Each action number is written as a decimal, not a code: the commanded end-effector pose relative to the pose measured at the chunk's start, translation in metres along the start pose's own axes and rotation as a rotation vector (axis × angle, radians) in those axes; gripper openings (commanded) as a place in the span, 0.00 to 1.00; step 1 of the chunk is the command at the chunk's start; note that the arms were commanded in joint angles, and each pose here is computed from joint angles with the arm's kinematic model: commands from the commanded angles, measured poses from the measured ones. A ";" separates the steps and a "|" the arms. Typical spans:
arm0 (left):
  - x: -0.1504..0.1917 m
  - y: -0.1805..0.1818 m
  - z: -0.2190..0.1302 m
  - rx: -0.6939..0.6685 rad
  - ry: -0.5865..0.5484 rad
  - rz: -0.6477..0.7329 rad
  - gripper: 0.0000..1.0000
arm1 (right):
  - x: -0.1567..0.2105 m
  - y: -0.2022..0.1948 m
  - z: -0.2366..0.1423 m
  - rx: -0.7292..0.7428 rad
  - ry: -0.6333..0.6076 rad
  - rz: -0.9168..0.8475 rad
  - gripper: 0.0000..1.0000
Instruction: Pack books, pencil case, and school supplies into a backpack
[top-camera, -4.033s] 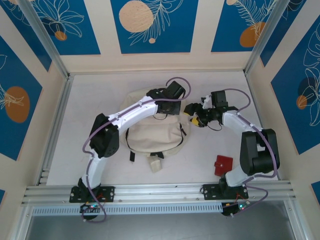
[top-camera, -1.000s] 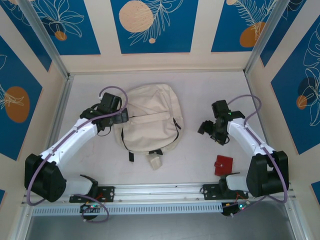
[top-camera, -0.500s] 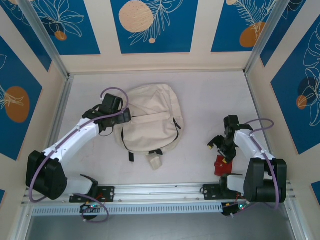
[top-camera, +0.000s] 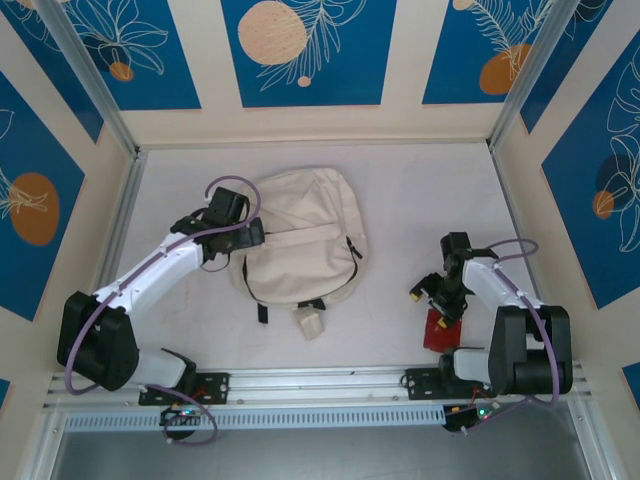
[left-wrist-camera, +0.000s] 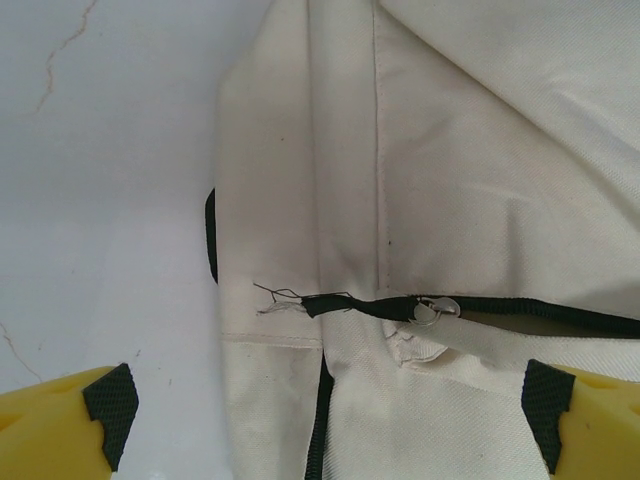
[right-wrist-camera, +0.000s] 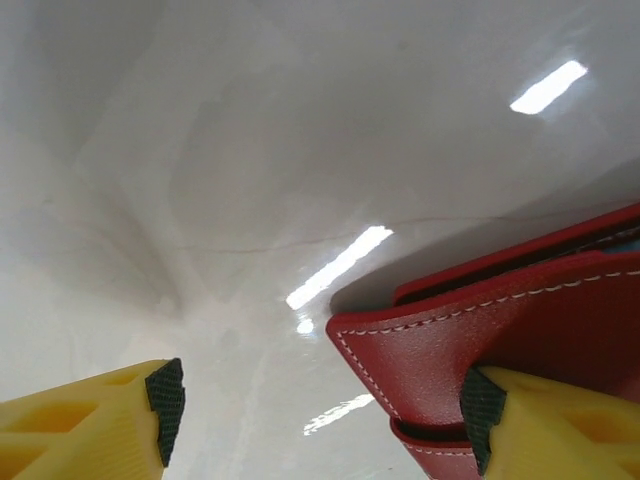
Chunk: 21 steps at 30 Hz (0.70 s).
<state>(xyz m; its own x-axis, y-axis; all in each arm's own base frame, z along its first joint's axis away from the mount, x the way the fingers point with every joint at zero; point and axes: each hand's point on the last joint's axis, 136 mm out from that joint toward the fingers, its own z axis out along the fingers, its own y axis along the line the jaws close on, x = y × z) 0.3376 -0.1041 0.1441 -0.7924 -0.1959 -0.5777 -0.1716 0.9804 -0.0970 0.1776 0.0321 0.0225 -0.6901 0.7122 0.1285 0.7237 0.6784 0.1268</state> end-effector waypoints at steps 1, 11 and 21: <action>-0.008 0.002 -0.004 -0.006 -0.003 -0.020 1.00 | -0.005 0.072 0.003 -0.261 0.005 -0.110 0.75; -0.011 0.001 -0.010 0.000 -0.003 -0.020 1.00 | -0.013 0.139 -0.010 -0.289 -0.012 -0.285 0.71; -0.011 -0.004 -0.010 0.021 0.003 -0.028 1.00 | -0.041 0.103 -0.048 -0.143 -0.205 -0.298 0.77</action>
<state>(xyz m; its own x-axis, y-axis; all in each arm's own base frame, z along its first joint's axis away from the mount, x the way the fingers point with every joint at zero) 0.3376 -0.1050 0.1502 -0.7943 -0.1960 -0.5750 -0.1698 0.9804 -0.0997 0.2883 0.0879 0.0746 -0.8525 0.5135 -0.0977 0.4545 0.8206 0.3465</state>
